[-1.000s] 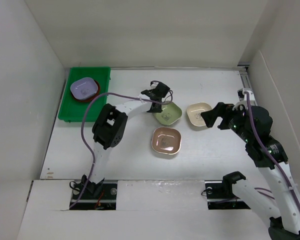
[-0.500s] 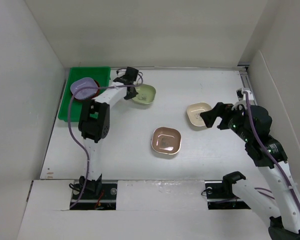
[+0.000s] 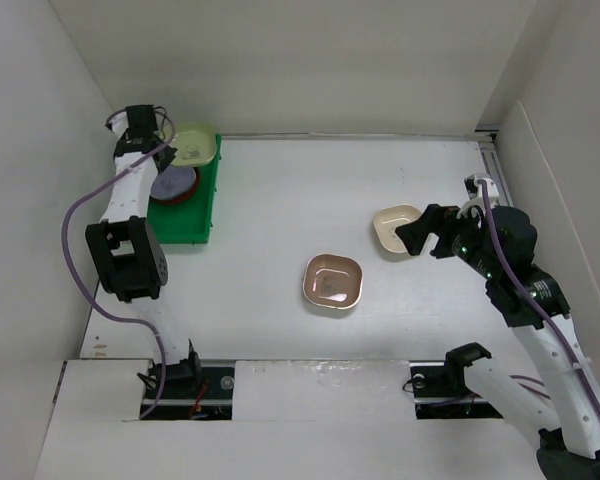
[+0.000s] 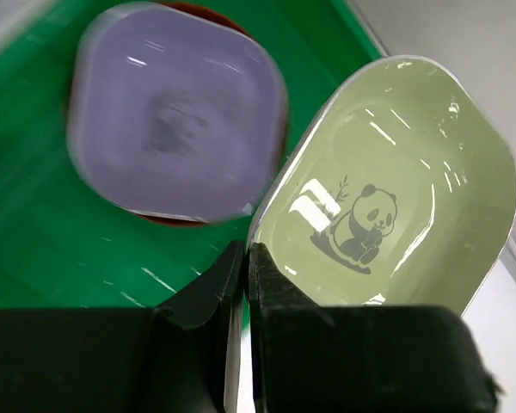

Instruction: Place the plates into the plastic bin on the countertop

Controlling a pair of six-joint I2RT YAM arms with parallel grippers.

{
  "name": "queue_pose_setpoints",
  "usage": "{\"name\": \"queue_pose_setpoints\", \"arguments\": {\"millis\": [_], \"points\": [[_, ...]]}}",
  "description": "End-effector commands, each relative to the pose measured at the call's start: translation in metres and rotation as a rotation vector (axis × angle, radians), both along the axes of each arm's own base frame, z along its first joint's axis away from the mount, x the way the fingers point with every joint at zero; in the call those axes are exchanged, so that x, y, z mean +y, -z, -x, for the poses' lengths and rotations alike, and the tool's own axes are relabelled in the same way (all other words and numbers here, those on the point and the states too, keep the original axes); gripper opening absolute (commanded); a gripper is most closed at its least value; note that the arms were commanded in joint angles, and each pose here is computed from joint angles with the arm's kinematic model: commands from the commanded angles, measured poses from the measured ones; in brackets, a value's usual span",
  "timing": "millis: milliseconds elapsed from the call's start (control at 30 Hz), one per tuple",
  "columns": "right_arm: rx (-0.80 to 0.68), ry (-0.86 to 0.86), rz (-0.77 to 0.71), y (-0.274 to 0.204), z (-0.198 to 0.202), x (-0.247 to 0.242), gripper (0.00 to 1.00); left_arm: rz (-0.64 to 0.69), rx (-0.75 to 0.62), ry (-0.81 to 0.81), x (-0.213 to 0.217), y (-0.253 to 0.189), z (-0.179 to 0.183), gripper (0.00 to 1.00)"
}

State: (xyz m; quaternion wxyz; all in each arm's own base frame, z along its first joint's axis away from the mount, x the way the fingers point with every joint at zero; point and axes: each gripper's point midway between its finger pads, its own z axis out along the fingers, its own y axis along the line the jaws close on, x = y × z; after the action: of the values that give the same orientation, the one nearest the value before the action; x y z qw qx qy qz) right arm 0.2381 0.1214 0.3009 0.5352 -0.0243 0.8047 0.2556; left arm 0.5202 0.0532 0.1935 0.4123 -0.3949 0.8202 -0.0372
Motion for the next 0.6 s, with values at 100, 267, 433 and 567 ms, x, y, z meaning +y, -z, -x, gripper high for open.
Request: {"name": "queue_pose_setpoints", "arguments": {"millis": [100,267,433,567], "points": [[-0.056,-0.043,-0.010,-0.016,-0.001,0.007,1.00,0.051,0.021,-0.121,0.066,0.008,0.011,0.00],[-0.047,-0.043,-0.007,-0.014,-0.003,0.008,1.00,0.020,0.014,-0.250,0.098,0.008,0.023,0.00],[-0.047,-0.043,-0.007,-0.014,-0.003,0.008,1.00,-0.007,0.009,-0.259,0.105,-0.002,0.013,0.00],[-0.056,-0.043,-0.010,-0.016,-0.001,0.007,1.00,0.006,0.057,-0.253,0.103,0.016,0.015,0.00]]}}
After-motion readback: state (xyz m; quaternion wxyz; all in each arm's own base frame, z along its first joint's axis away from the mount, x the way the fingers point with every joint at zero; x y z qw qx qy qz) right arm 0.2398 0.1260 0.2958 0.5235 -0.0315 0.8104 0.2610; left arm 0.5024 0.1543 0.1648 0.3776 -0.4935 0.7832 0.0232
